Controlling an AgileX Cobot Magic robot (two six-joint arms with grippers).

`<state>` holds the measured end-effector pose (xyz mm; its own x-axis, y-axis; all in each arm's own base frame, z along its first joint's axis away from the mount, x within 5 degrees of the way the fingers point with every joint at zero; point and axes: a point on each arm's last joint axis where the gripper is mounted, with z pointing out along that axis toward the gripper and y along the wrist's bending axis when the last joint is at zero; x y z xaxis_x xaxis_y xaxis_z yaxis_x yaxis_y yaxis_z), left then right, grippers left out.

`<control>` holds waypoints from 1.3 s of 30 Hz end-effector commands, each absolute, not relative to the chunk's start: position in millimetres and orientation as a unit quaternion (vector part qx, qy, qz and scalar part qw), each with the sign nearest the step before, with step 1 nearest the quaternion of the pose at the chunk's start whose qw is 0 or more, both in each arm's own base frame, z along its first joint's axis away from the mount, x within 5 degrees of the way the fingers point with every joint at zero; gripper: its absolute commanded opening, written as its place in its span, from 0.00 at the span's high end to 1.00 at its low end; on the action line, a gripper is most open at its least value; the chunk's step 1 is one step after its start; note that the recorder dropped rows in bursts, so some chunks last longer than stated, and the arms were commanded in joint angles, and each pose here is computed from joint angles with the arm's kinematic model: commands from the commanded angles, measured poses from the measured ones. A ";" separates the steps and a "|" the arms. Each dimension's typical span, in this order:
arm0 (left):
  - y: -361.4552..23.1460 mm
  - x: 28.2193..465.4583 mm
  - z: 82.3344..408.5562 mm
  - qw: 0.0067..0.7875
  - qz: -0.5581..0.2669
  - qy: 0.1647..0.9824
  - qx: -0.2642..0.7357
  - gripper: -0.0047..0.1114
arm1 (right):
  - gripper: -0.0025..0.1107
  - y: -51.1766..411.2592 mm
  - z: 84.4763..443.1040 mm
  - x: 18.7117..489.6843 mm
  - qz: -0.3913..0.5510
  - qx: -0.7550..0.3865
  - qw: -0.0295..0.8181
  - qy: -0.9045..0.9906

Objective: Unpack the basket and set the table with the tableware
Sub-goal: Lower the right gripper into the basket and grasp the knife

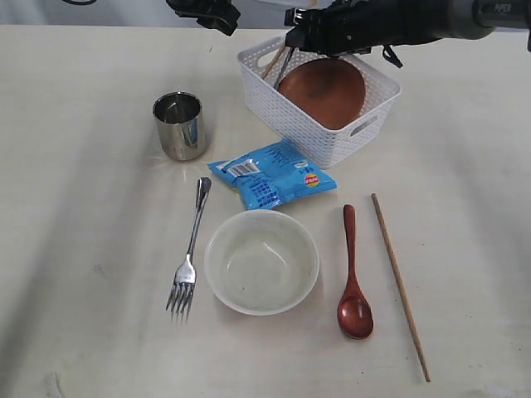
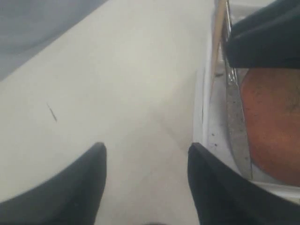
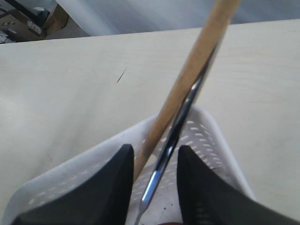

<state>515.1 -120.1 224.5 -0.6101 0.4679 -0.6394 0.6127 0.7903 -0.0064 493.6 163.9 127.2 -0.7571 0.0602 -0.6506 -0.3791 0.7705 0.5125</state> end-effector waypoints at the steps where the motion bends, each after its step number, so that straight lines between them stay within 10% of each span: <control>1: -119.1 513.9 226.6 0.319 -0.114 0.891 0.303 0.53 | 0.69 184.4 107.9 482.3 0.323 -0.100 0.303 0.891; 13: -119.2 513.1 226.1 0.315 -0.116 0.892 0.304 0.53 | 0.70 184.1 100.4 478.3 0.273 -0.121 0.284 0.911; 21: -119.2 513.1 226.1 0.315 -0.116 0.892 0.304 0.53 | 0.98 183.6 85.9 477.8 0.269 -0.118 0.273 0.916; 39: -119.3 513.4 226.4 0.317 -0.116 0.891 0.304 0.53 | 0.98 177.1 140.3 473.8 0.236 -0.149 0.290 0.916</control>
<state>514.1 -120.2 224.0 -0.6152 0.4720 -0.6315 0.6165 0.7872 -0.0123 478.8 180.8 140.2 -0.7764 -0.0746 -0.6258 -0.3962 0.8299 0.3927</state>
